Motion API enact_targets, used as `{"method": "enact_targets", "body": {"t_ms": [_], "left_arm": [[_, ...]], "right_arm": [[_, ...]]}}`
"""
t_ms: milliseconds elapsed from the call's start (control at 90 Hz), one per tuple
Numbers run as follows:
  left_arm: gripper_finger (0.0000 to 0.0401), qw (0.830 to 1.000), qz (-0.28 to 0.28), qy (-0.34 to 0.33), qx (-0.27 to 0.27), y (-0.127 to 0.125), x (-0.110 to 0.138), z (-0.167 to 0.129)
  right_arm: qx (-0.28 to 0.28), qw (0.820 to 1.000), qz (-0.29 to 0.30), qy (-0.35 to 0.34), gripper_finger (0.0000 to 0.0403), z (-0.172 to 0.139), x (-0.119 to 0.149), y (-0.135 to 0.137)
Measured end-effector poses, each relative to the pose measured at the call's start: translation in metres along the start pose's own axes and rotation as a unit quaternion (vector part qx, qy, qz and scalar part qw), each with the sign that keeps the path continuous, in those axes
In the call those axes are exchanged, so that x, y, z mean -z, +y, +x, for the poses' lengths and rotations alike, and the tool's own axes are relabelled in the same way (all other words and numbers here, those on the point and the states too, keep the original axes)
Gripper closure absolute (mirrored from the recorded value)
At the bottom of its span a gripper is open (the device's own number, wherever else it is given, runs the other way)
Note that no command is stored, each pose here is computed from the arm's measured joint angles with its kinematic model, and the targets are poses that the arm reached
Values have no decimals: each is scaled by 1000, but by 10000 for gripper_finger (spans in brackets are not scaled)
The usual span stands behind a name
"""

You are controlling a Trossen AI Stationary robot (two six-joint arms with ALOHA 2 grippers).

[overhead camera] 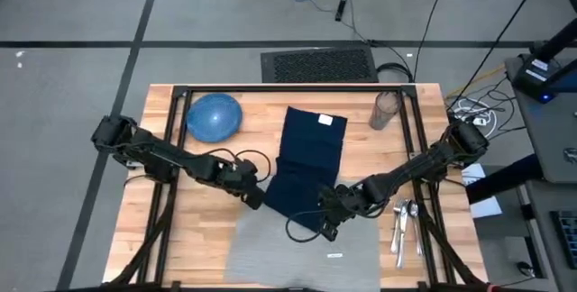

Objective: Set table place
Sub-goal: Fold the dark blue napkin

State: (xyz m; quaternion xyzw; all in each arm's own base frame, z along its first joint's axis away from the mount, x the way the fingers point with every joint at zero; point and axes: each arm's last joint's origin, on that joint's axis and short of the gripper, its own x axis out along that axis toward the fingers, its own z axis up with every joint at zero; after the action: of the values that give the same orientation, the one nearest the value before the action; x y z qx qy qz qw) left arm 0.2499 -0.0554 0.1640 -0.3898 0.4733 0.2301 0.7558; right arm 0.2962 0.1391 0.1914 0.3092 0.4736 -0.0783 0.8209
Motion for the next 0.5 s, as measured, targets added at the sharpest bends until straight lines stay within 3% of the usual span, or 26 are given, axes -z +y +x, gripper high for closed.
{"method": "enact_targets", "body": {"t_ms": [289,400,500], "left_arm": [[180,997,6,-38,60,-5,-13,-15],[180,996,2,-23,86,-4,-13,-10],[180,997,-10,-9,76,-2,-11,-3]], "right_arm": [[2,1000,-3,2,403,0,2,1],[3,1000,-7,2,403,0,2,1],[3,1000,-10,3,403,0,2,0]]}}
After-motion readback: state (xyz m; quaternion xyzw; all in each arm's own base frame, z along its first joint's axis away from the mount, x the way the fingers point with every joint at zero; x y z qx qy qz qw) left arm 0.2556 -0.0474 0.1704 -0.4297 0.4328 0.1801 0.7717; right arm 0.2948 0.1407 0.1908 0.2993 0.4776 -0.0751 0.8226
